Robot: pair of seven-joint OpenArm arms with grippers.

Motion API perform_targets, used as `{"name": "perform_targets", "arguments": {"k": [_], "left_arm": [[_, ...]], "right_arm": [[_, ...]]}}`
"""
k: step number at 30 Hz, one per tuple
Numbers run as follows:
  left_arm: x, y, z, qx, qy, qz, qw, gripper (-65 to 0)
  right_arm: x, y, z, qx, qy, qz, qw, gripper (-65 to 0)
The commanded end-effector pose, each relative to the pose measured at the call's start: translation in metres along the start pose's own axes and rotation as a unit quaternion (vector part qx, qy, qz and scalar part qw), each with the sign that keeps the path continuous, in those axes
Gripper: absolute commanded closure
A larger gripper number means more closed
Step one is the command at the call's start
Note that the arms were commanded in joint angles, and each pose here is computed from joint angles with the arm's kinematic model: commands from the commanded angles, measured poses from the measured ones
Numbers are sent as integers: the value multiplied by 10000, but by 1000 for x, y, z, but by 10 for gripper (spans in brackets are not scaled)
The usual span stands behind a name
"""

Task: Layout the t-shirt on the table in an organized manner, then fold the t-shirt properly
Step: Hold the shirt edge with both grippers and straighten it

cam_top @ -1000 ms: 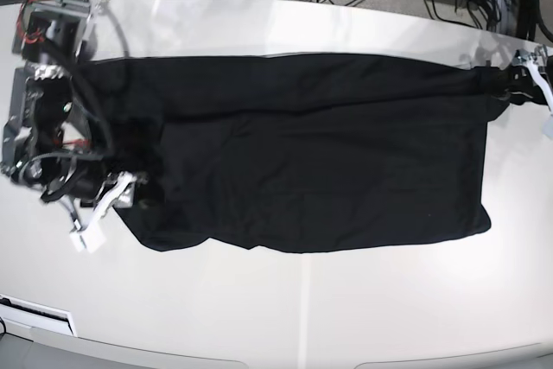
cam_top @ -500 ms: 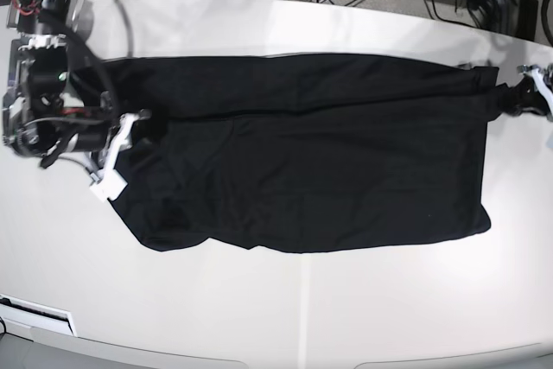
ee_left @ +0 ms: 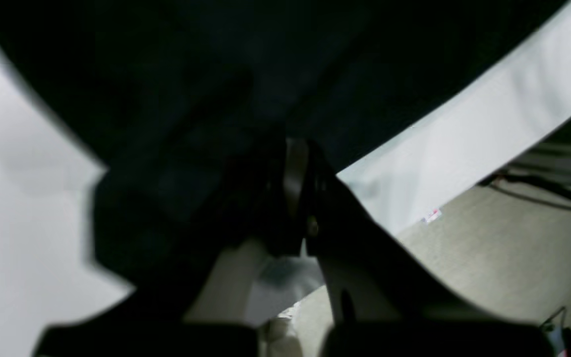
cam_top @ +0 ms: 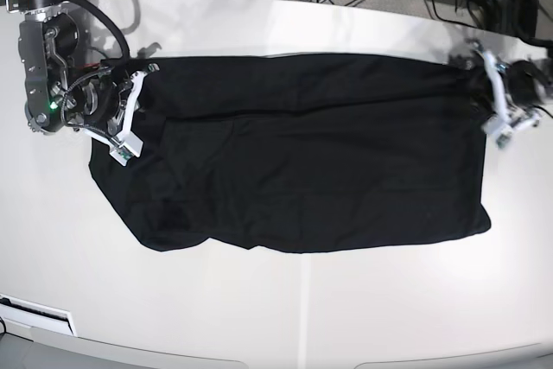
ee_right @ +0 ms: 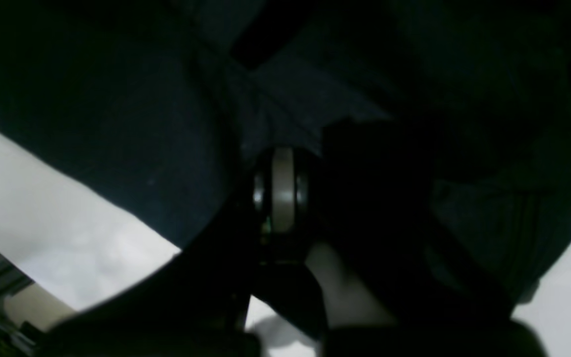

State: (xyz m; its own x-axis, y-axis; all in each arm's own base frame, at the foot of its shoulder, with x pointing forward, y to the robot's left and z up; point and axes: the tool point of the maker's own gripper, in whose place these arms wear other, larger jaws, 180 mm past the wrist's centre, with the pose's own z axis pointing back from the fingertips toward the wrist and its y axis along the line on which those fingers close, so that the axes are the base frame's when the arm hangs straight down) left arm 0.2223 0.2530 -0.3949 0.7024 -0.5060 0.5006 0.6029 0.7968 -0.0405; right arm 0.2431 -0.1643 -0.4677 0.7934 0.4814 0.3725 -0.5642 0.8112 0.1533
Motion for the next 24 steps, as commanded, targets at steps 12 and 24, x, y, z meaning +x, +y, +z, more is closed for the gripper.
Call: {"name": "perform_targets", "arguments": {"k": [12,24], "left_arm": [[-37,36,-36,589,482,518,9958,0],[-2,25,-9,140,525,345,9979,0]], "right_arm": [[0,-8,3,-184,-35,109,9998,0],[10,-11,11,-275,-150,215,9993,0]]}}
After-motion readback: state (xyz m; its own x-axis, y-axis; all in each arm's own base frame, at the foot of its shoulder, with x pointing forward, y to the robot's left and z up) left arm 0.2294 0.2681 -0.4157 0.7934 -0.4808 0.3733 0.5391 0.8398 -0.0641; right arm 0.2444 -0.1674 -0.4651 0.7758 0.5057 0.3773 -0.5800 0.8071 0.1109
